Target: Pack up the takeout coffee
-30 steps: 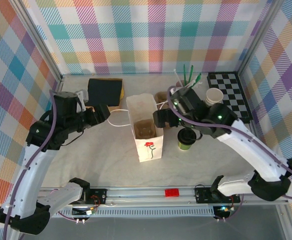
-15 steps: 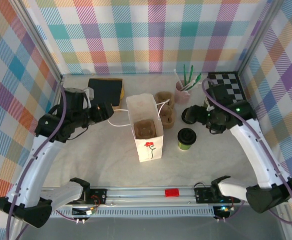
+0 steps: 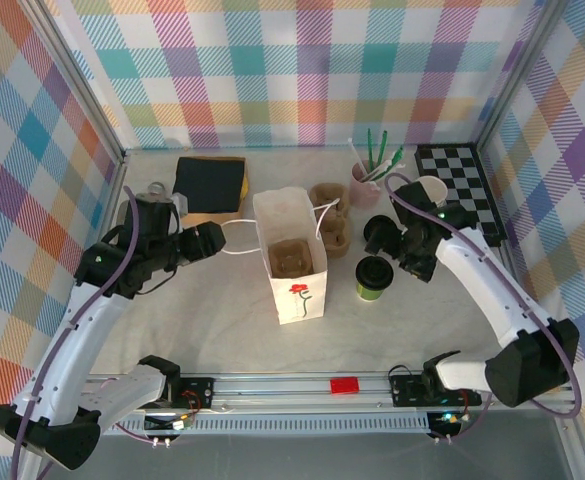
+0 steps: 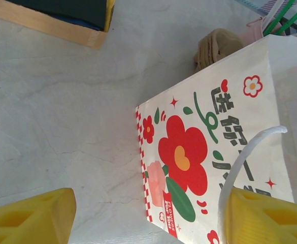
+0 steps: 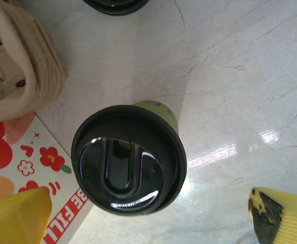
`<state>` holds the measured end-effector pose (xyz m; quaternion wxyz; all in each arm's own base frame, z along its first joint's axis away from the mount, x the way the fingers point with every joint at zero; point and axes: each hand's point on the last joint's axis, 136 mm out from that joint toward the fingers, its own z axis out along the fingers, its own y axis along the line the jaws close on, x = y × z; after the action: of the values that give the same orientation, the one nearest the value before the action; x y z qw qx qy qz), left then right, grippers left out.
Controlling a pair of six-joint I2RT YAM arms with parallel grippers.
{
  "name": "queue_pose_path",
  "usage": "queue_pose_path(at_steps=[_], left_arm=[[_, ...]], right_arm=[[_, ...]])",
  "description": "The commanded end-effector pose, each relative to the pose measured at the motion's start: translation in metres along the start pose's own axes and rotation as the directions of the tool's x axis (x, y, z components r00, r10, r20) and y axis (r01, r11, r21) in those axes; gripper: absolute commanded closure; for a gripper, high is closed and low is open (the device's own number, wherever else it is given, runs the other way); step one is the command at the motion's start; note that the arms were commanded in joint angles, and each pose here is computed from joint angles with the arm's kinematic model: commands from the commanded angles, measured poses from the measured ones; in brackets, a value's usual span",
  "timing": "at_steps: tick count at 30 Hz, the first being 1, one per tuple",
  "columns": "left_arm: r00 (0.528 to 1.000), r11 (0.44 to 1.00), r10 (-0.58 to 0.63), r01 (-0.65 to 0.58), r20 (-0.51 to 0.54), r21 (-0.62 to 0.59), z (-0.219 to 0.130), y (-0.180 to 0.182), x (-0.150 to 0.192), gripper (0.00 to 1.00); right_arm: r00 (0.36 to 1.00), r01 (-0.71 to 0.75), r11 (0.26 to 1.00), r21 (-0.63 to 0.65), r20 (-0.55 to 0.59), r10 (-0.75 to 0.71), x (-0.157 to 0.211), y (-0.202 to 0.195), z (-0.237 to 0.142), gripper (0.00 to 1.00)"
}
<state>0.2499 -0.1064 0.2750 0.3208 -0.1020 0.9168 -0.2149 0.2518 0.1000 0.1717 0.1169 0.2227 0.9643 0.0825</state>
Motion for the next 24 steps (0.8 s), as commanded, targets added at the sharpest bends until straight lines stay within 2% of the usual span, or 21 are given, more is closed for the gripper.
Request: queue_pose_path(at_steps=[1, 8, 24], left_arm=[[1.0, 1.0, 0.007, -0.007, 0.021, -0.004, 0.001, 0.002, -0.001, 0.26], [1.0, 1.0, 0.004, -0.004, 0.025, 0.02, -0.003, -0.001, 0.001, 0.26], [0.999, 1.0, 0.019, -0.019, 0.027, -0.016, -0.006, 0.005, 0.001, 0.26]], right_arm=[[0.998, -0.057, 0.998, 0.027, 0.002, 0.057, -0.009, 0.006, 0.008, 0.01], [0.999, -0.032, 0.998, 0.052, -0.008, 0.033, -0.007, 0.019, 0.017, 0.01], [0.999, 0.035, 0.992, 0.12, -0.03, -0.031, 0.014, 0.026, 0.03, 0.01]])
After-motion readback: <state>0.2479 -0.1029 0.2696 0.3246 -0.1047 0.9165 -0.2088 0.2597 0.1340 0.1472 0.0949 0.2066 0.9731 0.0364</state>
